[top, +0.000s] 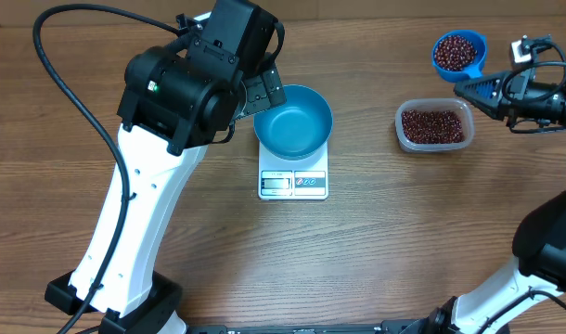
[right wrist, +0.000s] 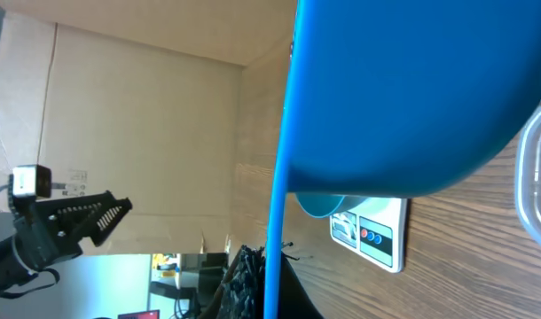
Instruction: Scoop item into bowl and weigh 150g on scale
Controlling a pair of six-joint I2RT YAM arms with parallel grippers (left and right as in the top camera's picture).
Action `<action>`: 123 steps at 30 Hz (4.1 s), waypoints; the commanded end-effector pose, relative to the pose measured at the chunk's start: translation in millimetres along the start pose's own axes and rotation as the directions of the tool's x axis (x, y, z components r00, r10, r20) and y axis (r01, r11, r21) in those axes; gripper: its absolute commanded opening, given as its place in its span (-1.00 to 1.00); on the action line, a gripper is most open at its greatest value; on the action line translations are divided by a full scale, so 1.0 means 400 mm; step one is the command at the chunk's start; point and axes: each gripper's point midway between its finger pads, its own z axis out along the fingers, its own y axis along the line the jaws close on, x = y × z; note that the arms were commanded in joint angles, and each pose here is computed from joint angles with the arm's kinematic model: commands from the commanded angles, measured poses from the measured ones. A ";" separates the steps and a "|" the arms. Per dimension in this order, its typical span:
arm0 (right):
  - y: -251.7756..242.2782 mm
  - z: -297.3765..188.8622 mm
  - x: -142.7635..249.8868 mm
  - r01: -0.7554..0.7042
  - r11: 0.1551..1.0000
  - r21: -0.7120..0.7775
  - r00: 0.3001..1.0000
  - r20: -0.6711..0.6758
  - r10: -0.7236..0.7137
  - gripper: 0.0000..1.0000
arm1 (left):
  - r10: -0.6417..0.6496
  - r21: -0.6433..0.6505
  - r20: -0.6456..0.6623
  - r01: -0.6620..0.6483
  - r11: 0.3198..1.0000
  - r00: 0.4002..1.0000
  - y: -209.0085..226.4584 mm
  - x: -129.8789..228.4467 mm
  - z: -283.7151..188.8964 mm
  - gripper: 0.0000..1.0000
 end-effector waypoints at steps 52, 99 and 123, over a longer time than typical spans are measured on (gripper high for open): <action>0.073 -0.023 -0.001 0.110 0.994 0.005 0.993 0.035 -0.110 -0.93 | 0.671 0.303 -0.359 -0.599 0.741 0.649 -0.161 0.246 0.306 -0.92; 0.062 -0.023 0.001 0.113 0.993 0.030 0.993 0.026 -0.114 -0.93 | 0.904 0.351 -0.205 -0.833 0.426 0.376 0.000 0.437 0.214 -0.92; 0.062 -0.023 0.002 0.111 0.993 0.030 0.993 0.025 -0.112 -0.93 | 0.859 0.348 0.025 -0.809 0.473 0.512 -0.056 0.543 0.495 -0.91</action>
